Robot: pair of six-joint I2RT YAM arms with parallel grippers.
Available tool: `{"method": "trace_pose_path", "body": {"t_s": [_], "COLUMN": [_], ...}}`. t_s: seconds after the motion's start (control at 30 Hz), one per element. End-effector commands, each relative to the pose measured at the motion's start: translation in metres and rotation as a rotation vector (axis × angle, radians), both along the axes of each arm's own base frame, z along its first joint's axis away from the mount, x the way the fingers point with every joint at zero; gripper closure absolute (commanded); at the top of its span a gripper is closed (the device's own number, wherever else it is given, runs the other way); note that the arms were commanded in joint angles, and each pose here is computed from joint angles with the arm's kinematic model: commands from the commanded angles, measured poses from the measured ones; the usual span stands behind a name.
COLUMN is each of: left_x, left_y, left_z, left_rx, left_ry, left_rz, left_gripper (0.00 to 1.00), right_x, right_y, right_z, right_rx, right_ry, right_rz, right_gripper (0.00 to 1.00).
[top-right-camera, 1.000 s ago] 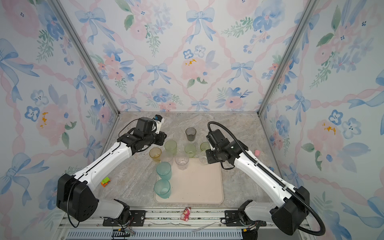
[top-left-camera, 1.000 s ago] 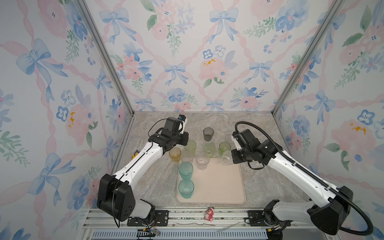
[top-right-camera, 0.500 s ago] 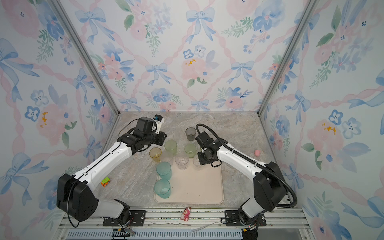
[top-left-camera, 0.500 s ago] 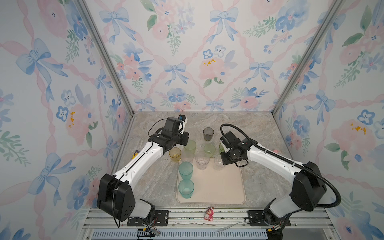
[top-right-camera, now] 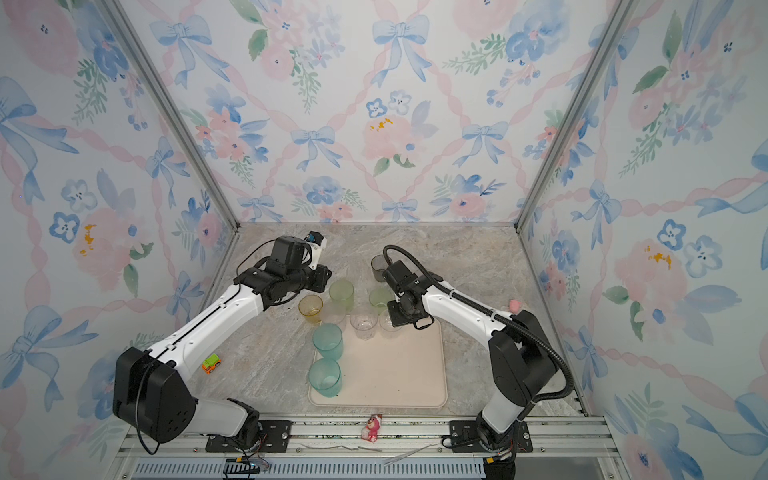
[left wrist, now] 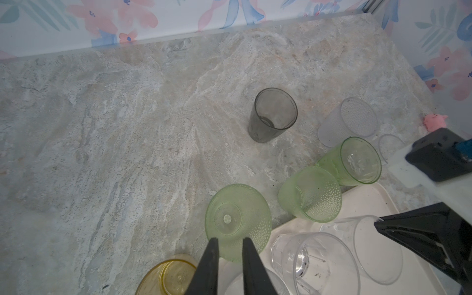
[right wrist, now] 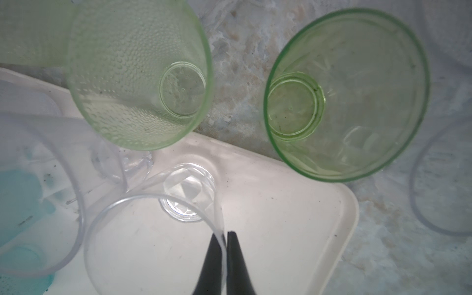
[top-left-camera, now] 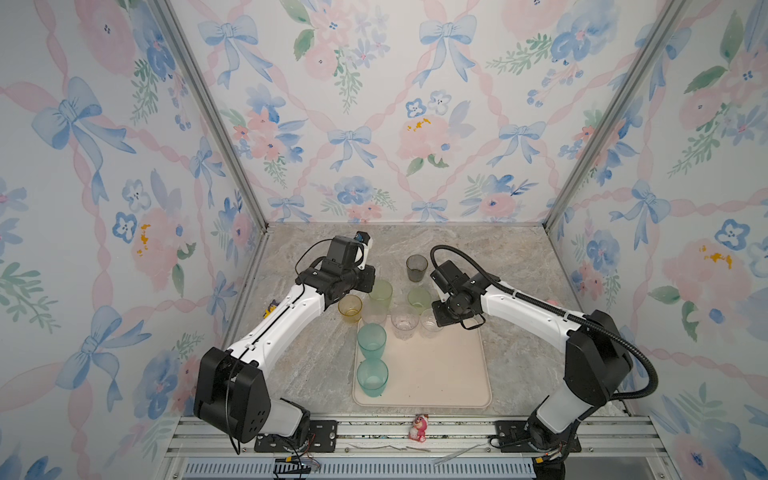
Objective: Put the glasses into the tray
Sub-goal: 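Carry the clear cup with the right gripper and lower it onto the tray, then open the right gripper to release the clear cup on the tray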
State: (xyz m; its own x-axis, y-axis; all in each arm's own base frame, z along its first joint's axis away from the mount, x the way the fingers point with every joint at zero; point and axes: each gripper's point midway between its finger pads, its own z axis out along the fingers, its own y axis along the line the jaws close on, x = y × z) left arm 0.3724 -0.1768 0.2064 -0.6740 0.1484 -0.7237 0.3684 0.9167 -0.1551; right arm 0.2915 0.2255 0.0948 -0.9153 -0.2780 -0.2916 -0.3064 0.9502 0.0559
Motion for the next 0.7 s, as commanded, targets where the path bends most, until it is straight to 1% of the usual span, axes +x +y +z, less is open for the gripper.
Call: {"method": "trace_pose_path", "body": {"t_s": [0.0,0.67], "left_x": [-0.0005,-0.0009], "left_y": [0.0053,0.0107], "left_z": [0.0064,0.0015], "left_rx": [0.0,-0.001], "left_ry": [-0.026,-0.014], "left_rz": [-0.001,0.006], "left_gripper": [0.79,0.8], "right_x": [0.0024,0.008], "right_y": [0.0086,0.0099], "right_z": [0.0016,-0.0063], "right_rx": [-0.012,-0.065], "right_ry": [-0.006,-0.003], "right_rz": [0.032,0.046], "right_gripper": [0.99,0.99]}}
